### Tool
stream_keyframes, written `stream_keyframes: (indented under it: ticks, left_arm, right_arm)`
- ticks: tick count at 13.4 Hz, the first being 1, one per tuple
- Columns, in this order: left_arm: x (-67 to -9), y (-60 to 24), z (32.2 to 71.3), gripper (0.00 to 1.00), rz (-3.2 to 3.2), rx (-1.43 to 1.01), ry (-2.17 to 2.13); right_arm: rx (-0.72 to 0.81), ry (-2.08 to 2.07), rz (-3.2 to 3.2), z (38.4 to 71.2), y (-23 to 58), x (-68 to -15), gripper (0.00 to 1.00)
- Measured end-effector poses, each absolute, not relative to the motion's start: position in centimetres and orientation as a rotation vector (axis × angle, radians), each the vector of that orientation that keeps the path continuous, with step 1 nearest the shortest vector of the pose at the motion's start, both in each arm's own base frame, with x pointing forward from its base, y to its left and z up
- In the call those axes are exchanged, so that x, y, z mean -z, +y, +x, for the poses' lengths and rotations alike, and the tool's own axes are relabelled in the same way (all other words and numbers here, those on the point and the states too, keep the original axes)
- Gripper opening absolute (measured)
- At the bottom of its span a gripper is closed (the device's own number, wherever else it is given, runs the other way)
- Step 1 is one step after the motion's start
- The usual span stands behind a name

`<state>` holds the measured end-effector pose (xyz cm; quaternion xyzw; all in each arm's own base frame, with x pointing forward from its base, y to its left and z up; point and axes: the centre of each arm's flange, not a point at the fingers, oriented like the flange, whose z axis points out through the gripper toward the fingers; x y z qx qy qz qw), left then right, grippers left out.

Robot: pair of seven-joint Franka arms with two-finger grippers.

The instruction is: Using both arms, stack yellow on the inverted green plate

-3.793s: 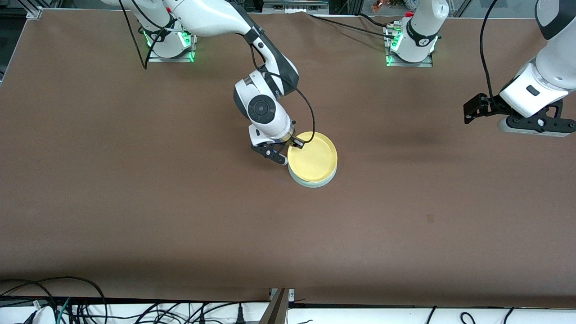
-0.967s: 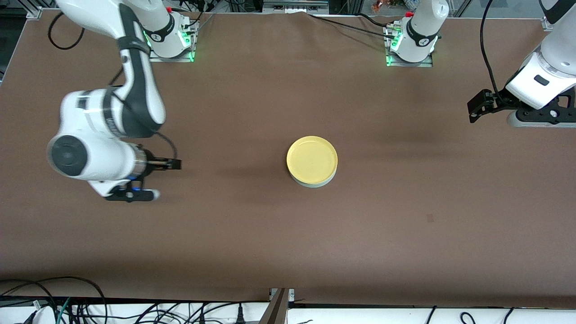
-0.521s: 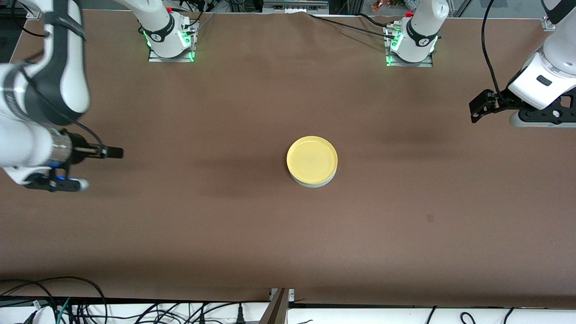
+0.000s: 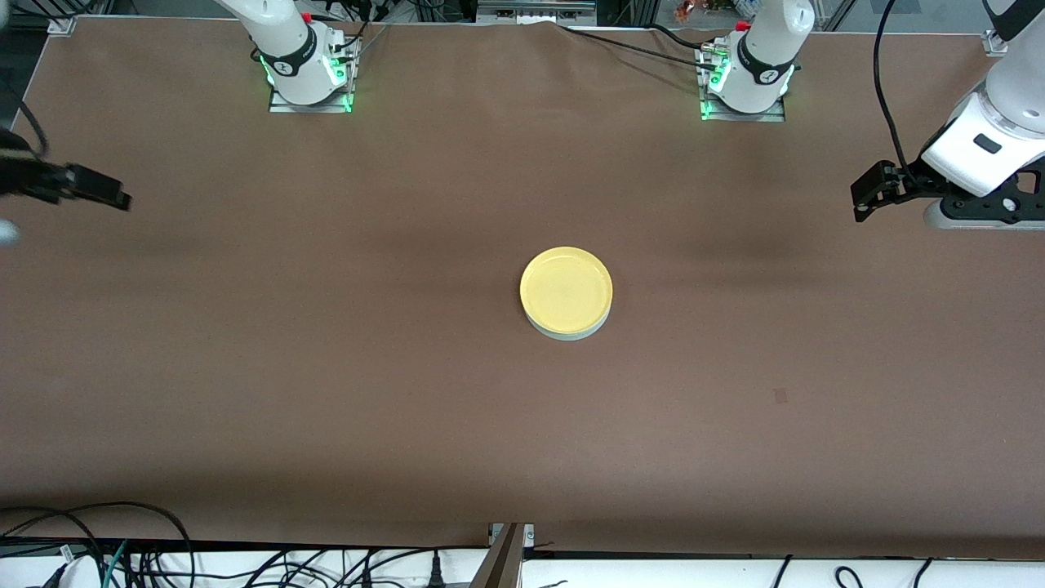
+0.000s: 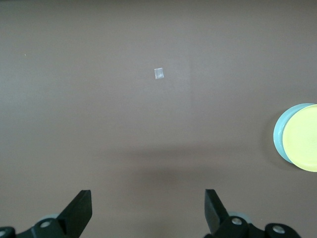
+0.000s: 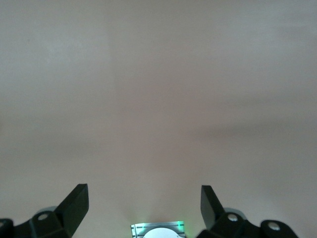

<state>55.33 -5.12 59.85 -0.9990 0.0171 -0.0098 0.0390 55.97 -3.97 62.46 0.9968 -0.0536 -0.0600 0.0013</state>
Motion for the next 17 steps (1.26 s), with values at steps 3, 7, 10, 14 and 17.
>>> stream_keyframes:
  ticks: [3,7,10,14,17]
  left_arm:
    - [-59.9,-5.1,55.3,1.00,-3.063,0.030,0.051]
    - [-60.0,-4.9,55.3,1.00,-3.063,0.031,0.045]
    - [-60.0,-4.6,55.4,1.00,-3.063,0.030,0.038]
    - [-60.0,-4.6,55.4,1.00,-3.063,0.029,0.036]
    - [-60.0,-4.5,55.4,1.00,-3.063,0.028,0.036]
  right_arm:
    - [0.152,-0.153,3.118,53.6,-4.2,-64.7,1.00]
    - [0.198,-0.054,3.106,53.1,-1.5,-64.5,1.00]
    - [0.214,-0.037,3.103,53.4,-1.3,-64.0,1.00]
    - [0.228,-0.038,3.102,53.6,-1.6,-63.6,1.00]
    - [0.236,-0.040,3.101,53.7,-1.7,-63.4,1.00]
